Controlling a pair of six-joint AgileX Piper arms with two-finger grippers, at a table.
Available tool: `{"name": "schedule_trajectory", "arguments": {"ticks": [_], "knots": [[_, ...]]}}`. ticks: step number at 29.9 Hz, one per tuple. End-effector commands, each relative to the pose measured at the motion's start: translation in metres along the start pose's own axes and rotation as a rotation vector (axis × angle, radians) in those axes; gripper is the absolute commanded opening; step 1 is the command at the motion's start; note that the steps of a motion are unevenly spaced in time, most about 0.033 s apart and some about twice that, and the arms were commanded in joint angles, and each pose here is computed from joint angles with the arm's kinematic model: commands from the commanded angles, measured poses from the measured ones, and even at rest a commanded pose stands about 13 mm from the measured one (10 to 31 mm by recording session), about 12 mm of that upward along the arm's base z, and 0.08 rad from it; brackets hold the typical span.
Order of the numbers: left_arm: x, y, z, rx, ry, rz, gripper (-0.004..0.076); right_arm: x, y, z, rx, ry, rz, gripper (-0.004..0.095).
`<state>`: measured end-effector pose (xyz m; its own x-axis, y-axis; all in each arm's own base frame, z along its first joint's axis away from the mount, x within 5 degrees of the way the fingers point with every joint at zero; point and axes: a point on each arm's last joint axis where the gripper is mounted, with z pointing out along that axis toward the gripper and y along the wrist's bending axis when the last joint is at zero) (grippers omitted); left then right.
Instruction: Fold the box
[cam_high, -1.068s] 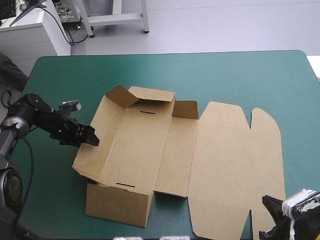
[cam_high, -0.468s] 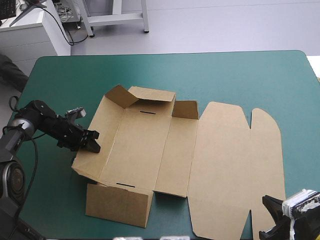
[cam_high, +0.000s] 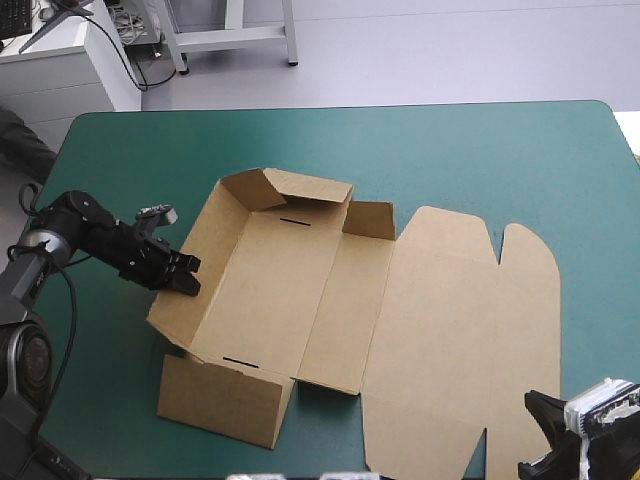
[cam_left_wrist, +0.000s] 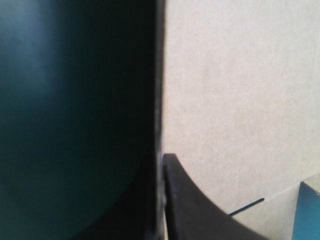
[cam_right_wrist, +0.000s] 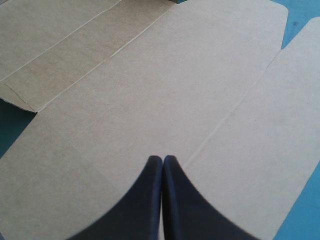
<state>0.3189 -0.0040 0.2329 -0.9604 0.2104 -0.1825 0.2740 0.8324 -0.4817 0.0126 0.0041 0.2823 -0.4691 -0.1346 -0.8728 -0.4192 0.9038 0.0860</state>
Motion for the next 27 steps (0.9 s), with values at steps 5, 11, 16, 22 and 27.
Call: {"name": "schedule_trajectory", "arguments": {"ticks": [5,11,16,22,27], "knots": [[-0.048,-0.080,-0.048,-0.205,-0.096,0.413,-0.0008,-0.012,0.001,-0.003,-0.003,-0.081,-0.008,-0.0019],[-0.077,-0.154,-0.079,-0.485,-0.255,0.782,-0.0008,-0.012,0.001,-0.003,-0.003,-0.081,-0.008,-0.0019],[-0.079,-0.207,-0.088,-0.580,-0.324,1.051,-0.0008,-0.012,0.001,-0.003,-0.003,-0.081,-0.008,-0.0019],[-0.069,-0.246,-0.073,-0.618,-0.294,1.227,-0.0008,-0.012,0.001,-0.003,-0.003,-0.081,-0.008,-0.0019],[-0.053,-0.286,-0.055,-0.677,-0.278,1.386,-0.0008,-0.012,0.001,-0.003,-0.003,-0.081,-0.008,-0.0019]]}}
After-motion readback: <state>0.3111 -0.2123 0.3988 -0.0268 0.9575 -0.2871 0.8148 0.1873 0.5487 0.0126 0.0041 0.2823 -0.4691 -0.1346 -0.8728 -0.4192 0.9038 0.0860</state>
